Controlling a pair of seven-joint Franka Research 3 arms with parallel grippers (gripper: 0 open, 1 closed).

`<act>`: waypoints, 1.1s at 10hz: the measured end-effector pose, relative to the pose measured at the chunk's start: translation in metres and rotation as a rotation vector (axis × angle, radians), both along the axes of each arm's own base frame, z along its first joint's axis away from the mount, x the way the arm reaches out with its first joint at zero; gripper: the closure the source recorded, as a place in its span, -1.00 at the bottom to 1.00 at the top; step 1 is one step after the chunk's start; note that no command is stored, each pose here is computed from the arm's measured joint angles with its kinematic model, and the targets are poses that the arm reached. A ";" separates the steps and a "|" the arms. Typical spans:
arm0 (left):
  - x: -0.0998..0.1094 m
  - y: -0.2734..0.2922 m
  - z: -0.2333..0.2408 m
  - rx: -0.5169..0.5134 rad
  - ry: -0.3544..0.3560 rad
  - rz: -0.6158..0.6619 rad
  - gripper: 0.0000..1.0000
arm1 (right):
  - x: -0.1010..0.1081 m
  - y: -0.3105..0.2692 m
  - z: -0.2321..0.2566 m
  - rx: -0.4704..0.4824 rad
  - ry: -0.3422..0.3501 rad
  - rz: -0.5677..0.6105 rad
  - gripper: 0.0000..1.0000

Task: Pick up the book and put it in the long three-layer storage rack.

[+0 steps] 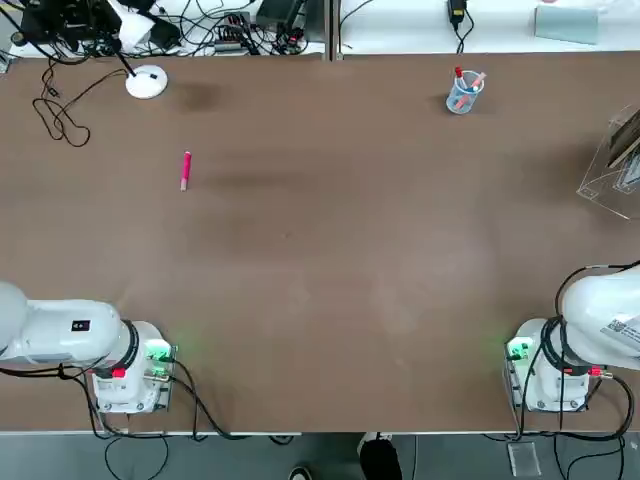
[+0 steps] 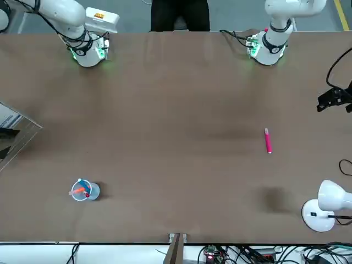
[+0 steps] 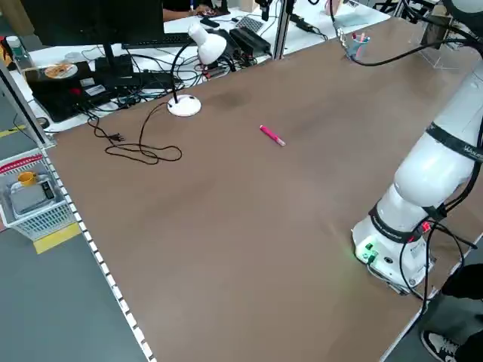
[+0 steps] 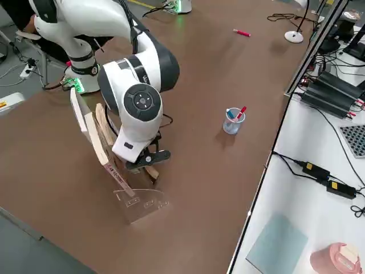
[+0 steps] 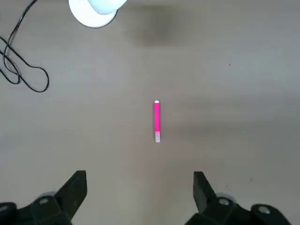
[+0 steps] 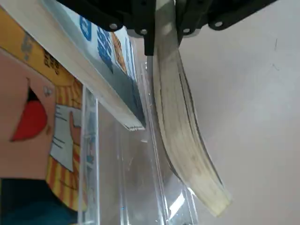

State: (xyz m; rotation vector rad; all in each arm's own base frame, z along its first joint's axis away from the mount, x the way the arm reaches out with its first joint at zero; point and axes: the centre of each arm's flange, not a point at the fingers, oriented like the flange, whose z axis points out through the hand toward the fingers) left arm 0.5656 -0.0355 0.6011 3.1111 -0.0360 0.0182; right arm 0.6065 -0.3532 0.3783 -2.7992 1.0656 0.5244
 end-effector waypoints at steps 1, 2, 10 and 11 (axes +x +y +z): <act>0.000 0.000 -0.001 0.000 0.001 0.001 -1.00 | 0.002 0.001 -0.003 -0.005 -0.002 0.004 0.69; 0.001 0.001 -0.002 0.000 0.003 0.002 -1.00 | 0.004 0.002 -0.006 -0.008 -0.002 0.008 0.69; 0.005 0.002 -0.014 0.000 0.019 0.003 -1.00 | 0.011 0.006 -0.017 -0.017 -0.012 0.018 0.69; 0.006 0.001 -0.009 0.000 0.010 0.003 -1.00 | 0.011 0.006 -0.017 -0.019 -0.013 0.018 0.69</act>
